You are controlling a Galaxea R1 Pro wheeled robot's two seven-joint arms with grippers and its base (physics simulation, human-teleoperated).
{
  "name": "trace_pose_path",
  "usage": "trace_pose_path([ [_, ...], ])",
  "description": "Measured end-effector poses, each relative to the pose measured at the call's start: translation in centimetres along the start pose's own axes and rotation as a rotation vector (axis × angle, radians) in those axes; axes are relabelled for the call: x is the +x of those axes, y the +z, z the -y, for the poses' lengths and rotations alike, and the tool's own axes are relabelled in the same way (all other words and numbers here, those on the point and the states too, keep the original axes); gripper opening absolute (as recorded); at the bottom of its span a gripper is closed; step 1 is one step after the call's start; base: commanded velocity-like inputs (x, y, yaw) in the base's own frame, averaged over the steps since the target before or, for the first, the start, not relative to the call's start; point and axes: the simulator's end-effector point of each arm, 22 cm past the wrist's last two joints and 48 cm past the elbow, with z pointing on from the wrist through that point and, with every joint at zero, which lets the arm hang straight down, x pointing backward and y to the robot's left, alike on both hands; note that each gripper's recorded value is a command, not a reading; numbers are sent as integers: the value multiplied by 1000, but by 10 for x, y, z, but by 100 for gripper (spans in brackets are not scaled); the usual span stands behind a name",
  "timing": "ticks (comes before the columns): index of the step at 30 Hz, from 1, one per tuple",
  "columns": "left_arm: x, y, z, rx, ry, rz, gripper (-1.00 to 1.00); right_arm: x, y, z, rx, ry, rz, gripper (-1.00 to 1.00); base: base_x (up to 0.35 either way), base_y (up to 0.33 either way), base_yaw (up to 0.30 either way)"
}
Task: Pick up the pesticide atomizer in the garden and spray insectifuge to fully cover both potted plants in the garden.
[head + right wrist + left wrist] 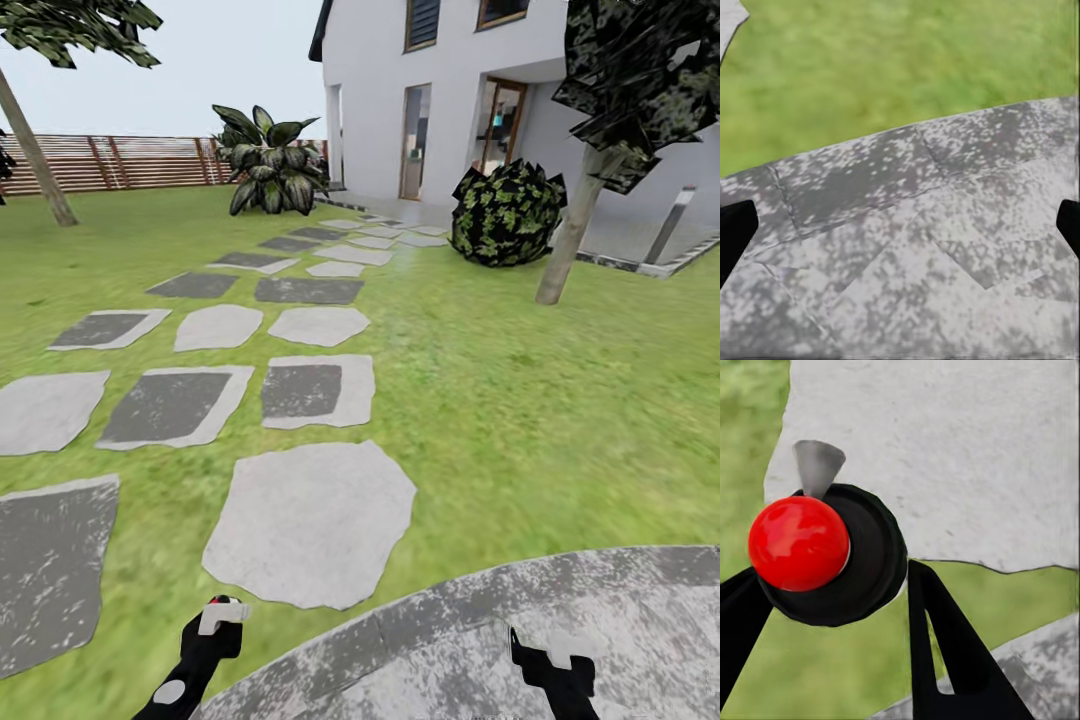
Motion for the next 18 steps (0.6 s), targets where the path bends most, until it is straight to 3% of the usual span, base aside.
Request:
trace_pose_path([
  [18, -2, 0, -1, 0, 0, 5, -100, 0, 0, -1, 0, 1, -1, 100, 0, 0, -300],
])
